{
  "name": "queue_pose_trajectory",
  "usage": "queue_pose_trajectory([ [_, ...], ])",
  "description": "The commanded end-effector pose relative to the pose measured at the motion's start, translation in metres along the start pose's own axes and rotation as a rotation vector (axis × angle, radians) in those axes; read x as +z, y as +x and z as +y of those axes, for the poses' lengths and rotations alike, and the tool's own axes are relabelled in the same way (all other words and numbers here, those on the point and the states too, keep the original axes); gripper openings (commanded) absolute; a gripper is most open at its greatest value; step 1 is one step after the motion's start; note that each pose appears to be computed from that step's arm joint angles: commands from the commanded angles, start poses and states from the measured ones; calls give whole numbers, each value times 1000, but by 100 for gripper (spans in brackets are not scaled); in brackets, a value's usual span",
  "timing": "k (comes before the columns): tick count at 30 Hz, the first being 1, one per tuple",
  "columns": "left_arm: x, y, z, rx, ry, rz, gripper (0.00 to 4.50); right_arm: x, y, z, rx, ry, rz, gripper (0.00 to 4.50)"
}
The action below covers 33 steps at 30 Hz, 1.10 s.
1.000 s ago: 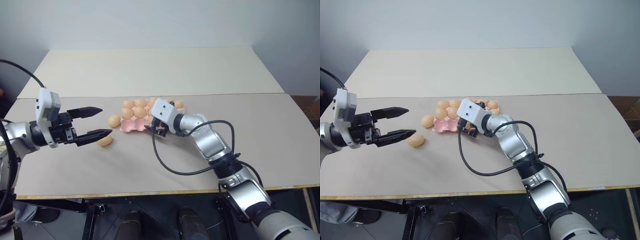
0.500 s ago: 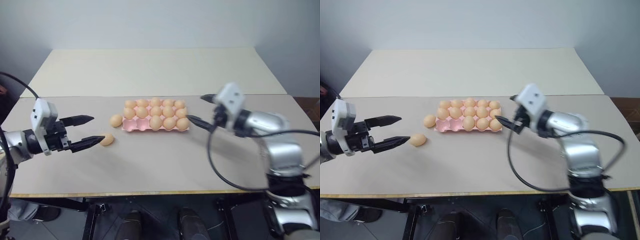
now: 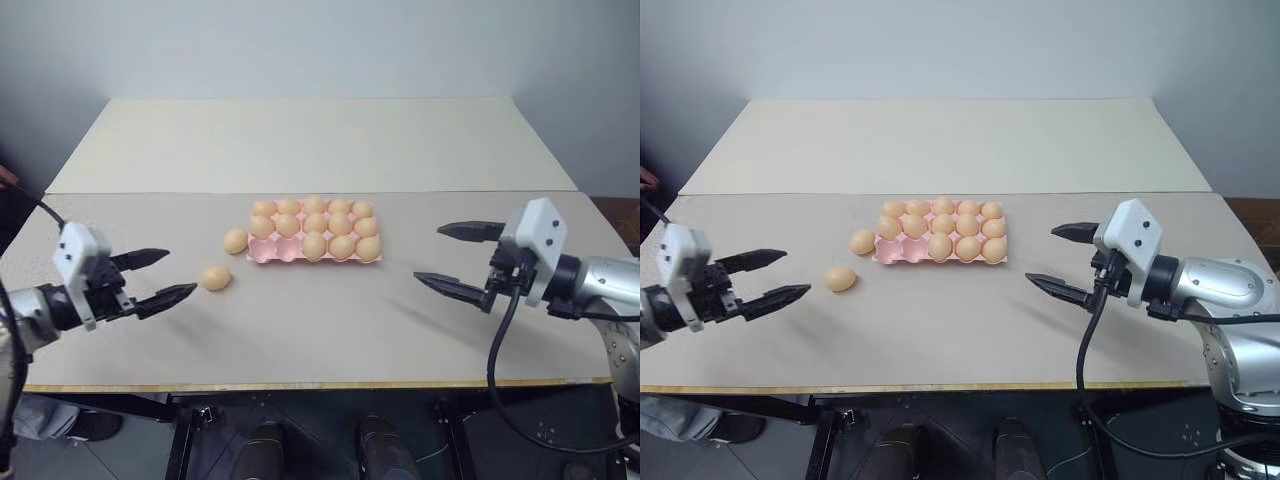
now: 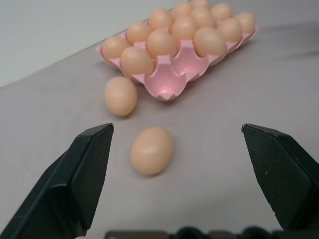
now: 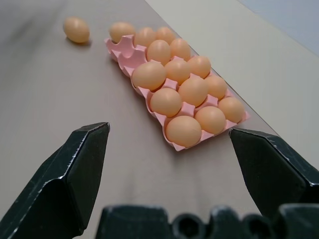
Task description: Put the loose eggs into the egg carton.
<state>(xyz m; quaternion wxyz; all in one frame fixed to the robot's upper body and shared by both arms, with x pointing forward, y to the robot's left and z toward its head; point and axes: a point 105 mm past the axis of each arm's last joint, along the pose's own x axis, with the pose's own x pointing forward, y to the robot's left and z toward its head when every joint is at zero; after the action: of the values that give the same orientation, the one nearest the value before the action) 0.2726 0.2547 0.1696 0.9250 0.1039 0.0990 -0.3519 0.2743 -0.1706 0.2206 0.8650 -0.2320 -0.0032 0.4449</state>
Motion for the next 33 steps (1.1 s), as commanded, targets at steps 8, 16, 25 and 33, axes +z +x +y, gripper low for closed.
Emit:
queue_pose_trajectory([
  [8,-18,54,3,277,-127,10,450,23,-8,-6,-60,-33,-45,449],
  [16,-27,82,4,267,-139,49,450,27,-7,-5,-77,-44,-58,449],
  [25,-29,87,10,231,-117,72,303,29,-10,-8,-137,-52,-66,450],
  [33,26,76,-6,102,-81,-77,303,26,-13,-8,-173,-53,-57,450],
])
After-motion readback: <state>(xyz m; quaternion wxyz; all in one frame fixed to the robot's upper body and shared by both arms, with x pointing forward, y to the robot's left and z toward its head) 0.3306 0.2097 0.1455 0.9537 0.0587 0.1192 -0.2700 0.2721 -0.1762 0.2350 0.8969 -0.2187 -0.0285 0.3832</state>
